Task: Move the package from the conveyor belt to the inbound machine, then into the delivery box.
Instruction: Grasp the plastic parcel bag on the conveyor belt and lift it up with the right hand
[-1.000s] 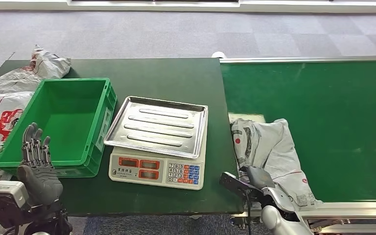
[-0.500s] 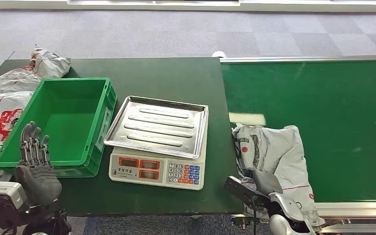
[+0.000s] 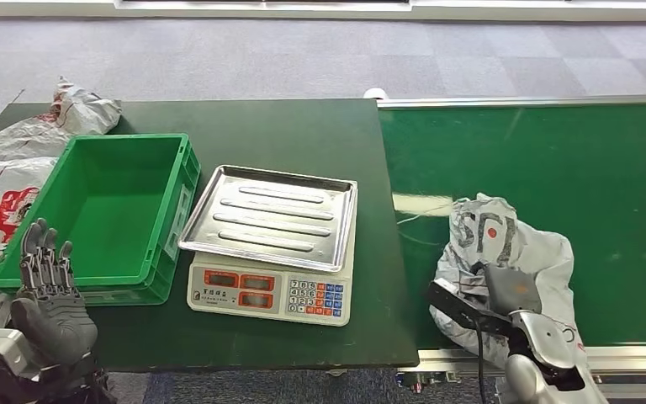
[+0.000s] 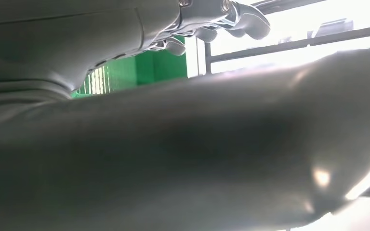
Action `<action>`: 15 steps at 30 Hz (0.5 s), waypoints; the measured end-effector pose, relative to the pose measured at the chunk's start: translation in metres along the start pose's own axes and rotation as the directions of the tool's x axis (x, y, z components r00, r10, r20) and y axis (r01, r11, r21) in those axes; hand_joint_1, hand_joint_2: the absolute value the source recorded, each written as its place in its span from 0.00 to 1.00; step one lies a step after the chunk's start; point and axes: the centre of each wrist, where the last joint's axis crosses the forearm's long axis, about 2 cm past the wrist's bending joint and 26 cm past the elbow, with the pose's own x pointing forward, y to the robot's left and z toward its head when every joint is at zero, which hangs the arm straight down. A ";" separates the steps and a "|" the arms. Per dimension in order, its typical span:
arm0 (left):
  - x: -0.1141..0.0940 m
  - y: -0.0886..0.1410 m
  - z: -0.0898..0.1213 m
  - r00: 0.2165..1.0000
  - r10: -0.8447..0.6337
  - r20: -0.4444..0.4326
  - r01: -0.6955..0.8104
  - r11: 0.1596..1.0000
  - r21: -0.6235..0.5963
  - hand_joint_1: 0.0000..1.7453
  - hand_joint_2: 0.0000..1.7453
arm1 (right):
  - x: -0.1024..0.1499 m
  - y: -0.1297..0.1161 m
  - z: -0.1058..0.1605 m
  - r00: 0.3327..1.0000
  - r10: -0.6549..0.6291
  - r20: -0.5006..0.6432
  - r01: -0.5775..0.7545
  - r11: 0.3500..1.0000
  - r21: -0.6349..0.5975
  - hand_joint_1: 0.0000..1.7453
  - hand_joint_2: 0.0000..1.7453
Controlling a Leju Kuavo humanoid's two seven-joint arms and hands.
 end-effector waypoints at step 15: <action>-0.007 -0.004 -0.006 0.999 0.045 0.028 -0.045 0.999 0.008 0.00 0.00 | 0.064 -0.189 -0.090 0.947 0.290 0.141 -0.168 0.815 -0.554 1.00 1.00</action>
